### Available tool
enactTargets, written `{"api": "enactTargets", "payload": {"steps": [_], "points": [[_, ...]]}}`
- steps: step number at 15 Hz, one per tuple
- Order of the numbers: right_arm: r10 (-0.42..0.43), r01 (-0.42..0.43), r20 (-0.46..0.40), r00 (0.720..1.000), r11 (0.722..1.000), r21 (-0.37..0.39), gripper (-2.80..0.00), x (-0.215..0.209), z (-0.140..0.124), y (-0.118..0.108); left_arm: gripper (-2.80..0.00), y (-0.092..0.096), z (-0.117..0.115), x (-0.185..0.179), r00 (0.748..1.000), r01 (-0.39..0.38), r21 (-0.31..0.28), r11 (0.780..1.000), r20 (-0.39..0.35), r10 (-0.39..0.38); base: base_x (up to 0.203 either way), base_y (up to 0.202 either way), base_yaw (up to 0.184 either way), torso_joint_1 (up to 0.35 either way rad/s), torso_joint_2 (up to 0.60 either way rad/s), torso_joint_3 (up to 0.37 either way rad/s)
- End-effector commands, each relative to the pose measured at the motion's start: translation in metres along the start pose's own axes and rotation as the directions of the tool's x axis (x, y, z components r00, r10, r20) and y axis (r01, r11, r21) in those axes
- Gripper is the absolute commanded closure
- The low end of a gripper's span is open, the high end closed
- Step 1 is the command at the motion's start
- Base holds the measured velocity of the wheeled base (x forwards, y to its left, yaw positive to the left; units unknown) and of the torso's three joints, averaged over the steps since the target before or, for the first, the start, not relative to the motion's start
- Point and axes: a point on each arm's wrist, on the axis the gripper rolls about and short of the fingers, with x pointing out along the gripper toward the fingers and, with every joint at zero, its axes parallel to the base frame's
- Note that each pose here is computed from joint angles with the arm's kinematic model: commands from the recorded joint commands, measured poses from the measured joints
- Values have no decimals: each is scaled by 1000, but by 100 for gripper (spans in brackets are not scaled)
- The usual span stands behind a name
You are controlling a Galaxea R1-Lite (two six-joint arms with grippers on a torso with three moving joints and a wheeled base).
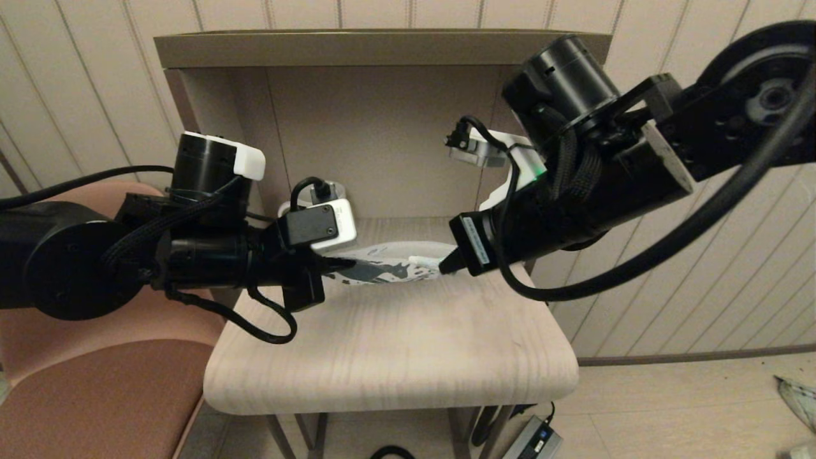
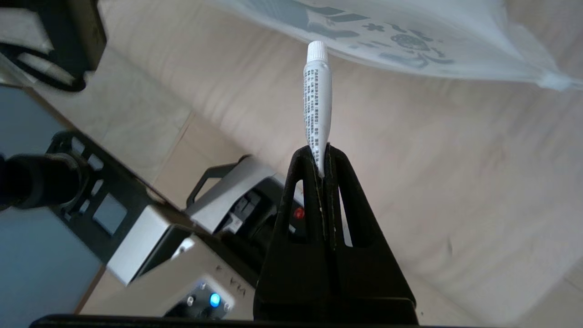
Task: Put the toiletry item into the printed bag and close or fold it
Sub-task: Place the toothpaste in the storage bag
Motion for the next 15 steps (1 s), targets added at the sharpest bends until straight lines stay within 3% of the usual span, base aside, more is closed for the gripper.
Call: {"api": "enactTargets", "payload": {"steps": [1, 8, 15], "points": [[-7, 7, -8, 1000, 1000, 7, 0, 20, 3, -5, 0, 0, 1, -3, 1000, -4, 6, 1000, 5, 4, 0, 0, 0, 0, 0, 0], [-12, 12, 31, 999, 1000, 11, 0, 21, 8, -9, 0, -1, 1, -4, 1000, -3, 6, 1000, 4, 3, 0, 0, 0, 0, 0, 0], [22, -22, 23, 999, 1000, -17, 0, -64, -26, 11, 0, -2, -1, -1, 1000, 8, 5, 1000, -1, -8, 0, 0, 0, 0, 0, 0]]}}
